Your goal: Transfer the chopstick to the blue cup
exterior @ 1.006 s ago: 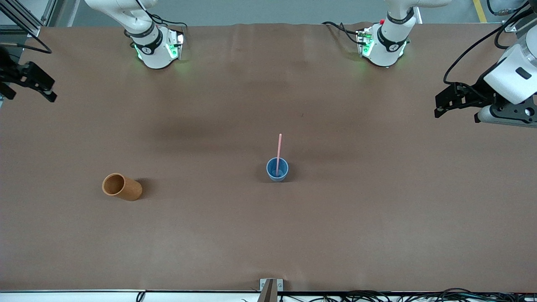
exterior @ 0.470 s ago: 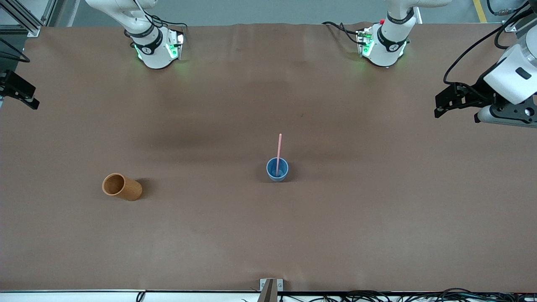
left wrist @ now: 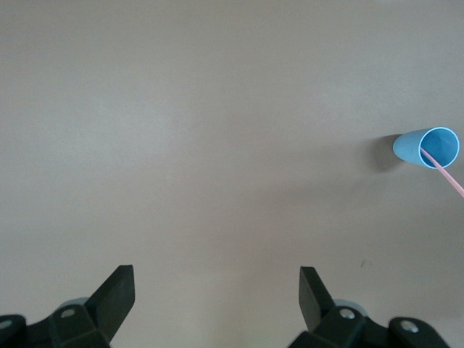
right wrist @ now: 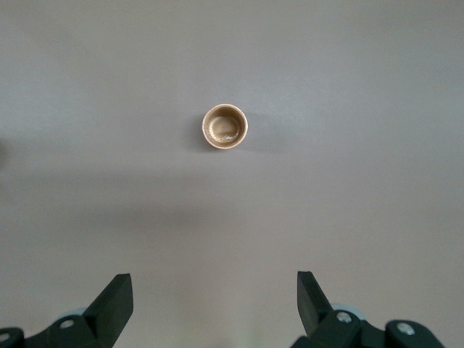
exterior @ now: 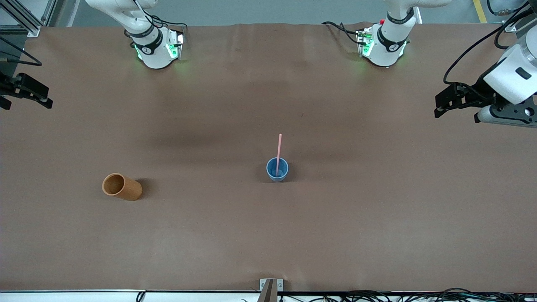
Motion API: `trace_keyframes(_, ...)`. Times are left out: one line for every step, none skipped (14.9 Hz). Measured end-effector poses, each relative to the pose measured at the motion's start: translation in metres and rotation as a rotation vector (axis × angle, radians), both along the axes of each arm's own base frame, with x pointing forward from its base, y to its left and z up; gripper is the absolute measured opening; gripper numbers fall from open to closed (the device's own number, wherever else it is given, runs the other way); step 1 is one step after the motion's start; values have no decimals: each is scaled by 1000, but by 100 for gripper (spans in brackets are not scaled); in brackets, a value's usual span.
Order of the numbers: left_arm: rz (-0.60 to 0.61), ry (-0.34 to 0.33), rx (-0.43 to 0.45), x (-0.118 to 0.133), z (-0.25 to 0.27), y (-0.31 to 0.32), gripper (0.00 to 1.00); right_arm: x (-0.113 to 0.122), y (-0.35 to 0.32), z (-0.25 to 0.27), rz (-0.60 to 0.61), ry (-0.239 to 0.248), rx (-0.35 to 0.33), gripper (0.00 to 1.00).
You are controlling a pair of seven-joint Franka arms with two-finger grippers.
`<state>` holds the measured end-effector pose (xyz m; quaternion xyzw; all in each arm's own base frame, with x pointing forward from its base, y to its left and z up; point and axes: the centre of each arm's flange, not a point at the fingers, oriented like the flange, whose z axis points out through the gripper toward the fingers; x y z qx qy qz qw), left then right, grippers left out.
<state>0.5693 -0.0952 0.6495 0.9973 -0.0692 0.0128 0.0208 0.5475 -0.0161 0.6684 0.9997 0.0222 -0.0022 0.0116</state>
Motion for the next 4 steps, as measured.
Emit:
trace_keyframes(0, 0, 0, 0, 0, 0, 100, 0, 0, 0, 5, -2, 2, 100)
trace_keyframes(0, 0, 0, 0, 0, 0, 100, 1, 0, 0, 9, -5, 3, 100)
trace_keyframes(0, 0, 0, 0, 0, 0, 100, 1, 0, 1, 10, -9, 3, 100)
trace_keyframes(0, 0, 0, 0, 0, 0, 100, 2, -1, 1, 9, -14, 3, 100)
